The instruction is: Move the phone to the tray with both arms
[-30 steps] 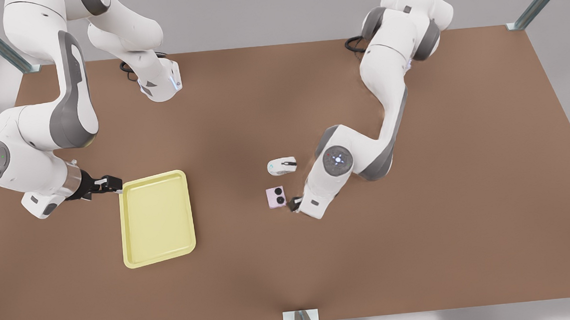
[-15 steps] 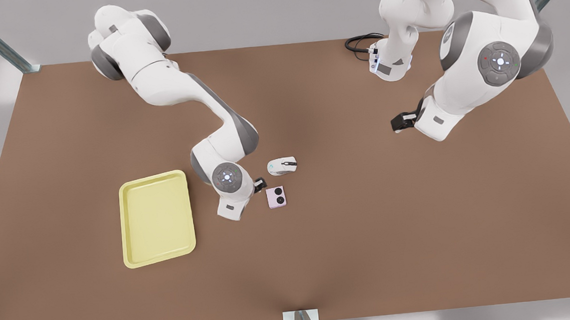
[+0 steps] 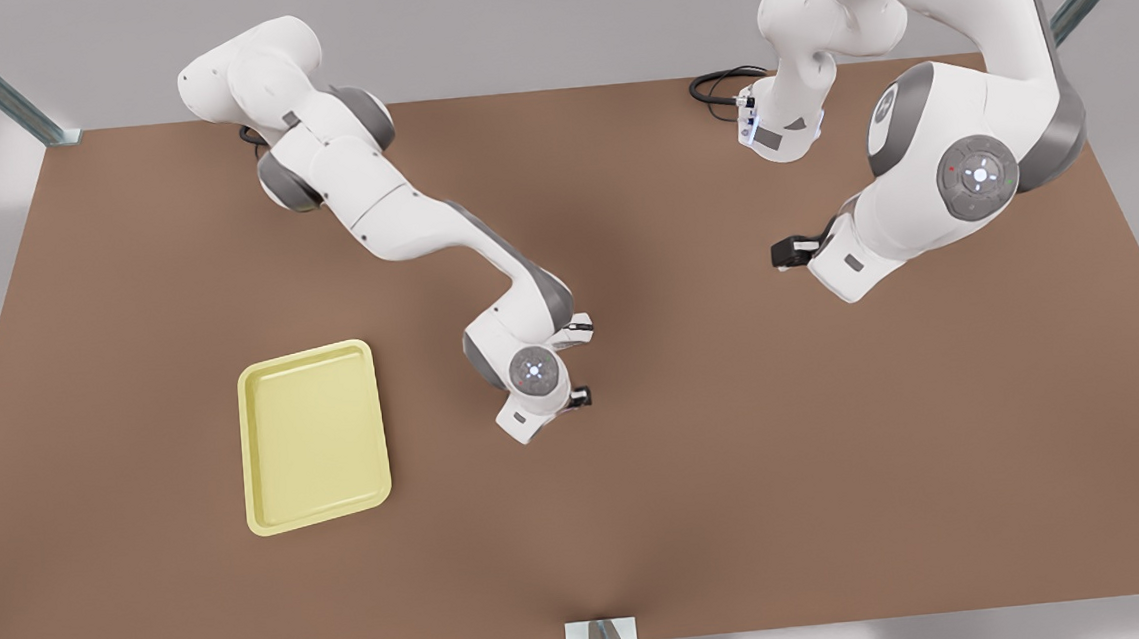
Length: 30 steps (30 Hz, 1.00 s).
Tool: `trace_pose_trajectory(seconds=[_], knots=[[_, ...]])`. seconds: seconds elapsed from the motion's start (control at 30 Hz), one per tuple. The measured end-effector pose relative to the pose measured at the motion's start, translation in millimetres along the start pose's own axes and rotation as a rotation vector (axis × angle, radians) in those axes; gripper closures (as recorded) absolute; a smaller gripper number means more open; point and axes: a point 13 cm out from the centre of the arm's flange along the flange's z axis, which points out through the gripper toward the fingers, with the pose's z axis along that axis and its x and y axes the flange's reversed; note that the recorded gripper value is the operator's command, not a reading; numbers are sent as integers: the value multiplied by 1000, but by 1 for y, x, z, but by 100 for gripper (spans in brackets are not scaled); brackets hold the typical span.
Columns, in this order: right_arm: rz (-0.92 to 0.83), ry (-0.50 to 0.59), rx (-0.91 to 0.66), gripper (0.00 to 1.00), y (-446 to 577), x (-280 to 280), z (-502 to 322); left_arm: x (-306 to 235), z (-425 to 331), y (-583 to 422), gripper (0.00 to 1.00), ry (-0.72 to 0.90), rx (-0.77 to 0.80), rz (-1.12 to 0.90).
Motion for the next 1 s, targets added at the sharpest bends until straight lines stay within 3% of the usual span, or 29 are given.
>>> trace_pose_trajectory(seconds=[0.47, 1.0], knots=[[1, 76, 72, 0, -8, 40, 14, -5, 3, -1, 0, -5, 1, 70], [-115, 31, 0, 0, 9, 36, 37, -11, 3, -1, 0, -21, 3, 104]])
